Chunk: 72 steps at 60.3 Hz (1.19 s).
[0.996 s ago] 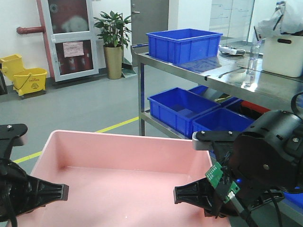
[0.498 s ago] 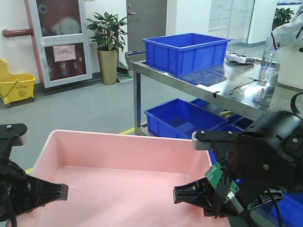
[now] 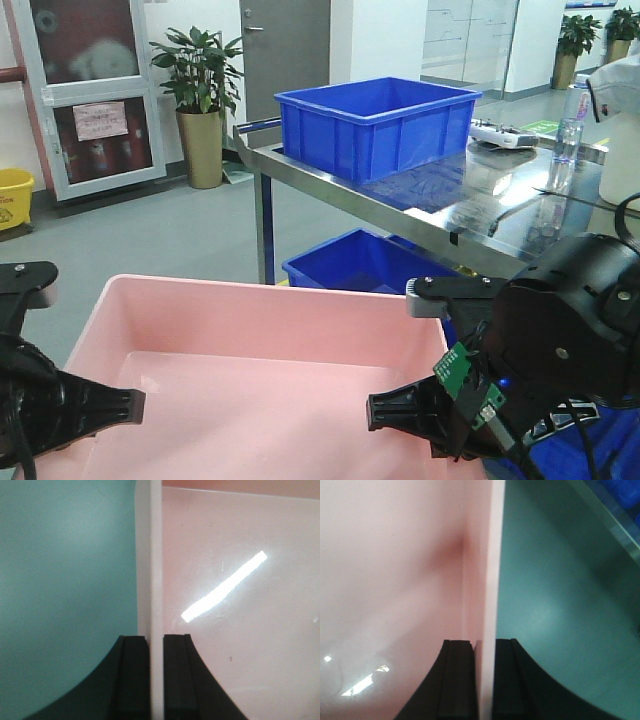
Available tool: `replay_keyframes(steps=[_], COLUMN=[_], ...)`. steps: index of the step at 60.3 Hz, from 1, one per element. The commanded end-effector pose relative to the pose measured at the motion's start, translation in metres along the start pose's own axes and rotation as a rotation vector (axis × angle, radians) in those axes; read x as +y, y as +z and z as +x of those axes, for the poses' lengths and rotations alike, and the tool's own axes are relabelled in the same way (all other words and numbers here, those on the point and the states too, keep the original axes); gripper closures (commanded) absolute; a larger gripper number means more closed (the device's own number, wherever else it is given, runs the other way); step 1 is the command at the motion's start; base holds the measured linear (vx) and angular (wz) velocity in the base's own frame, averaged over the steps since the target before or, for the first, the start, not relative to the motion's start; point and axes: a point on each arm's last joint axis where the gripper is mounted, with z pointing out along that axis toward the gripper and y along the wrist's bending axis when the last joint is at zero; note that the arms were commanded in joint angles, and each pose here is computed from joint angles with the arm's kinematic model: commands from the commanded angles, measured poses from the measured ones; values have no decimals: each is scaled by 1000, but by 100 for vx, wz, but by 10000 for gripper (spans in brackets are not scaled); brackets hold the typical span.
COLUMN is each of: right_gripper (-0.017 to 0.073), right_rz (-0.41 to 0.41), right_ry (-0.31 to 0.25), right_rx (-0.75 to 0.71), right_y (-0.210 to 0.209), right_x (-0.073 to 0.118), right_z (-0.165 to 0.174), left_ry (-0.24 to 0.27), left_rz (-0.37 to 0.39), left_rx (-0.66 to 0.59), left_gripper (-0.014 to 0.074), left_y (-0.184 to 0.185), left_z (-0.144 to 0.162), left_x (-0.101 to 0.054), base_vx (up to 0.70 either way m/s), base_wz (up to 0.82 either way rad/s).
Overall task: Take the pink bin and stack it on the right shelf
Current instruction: 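Hold the bin with both grippers while the base turns and drives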
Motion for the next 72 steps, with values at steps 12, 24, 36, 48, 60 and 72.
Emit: replay_keyframes(steps=[12,24,36,48,60,72], right_gripper=[513,513,513,513,513,513], right_rz=[49,49,49,48,48,48], right_ry=[-31,-31,-31,-30,-30,-30], right_rx=[-83,-83,-83,-82,-82,-82], right_y=[-15,-15,-15,-15,-15,-15], right_x=[-10,-10,-10,-10,-10,-10], right_z=[-7,-7,-7,-7,-7,-7], left_ry=[-8,-8,-8,-8,-8,-8], left_rz=[75,75,75,75,75,75], left_rx=[-144,-144,-144,-144,-144,-144], left_gripper=[485,485,485,485,485,485], left_y=[-23,-23,-23,-23,-23,-23], left_z=[-14,-14,-14,-14,-14,-14], left_x=[-3,-3,-3,-3,-3,-3], base_vx=[44,43,40,37,35,31], base_wz=[0,-4,-21,-38,-52,-67])
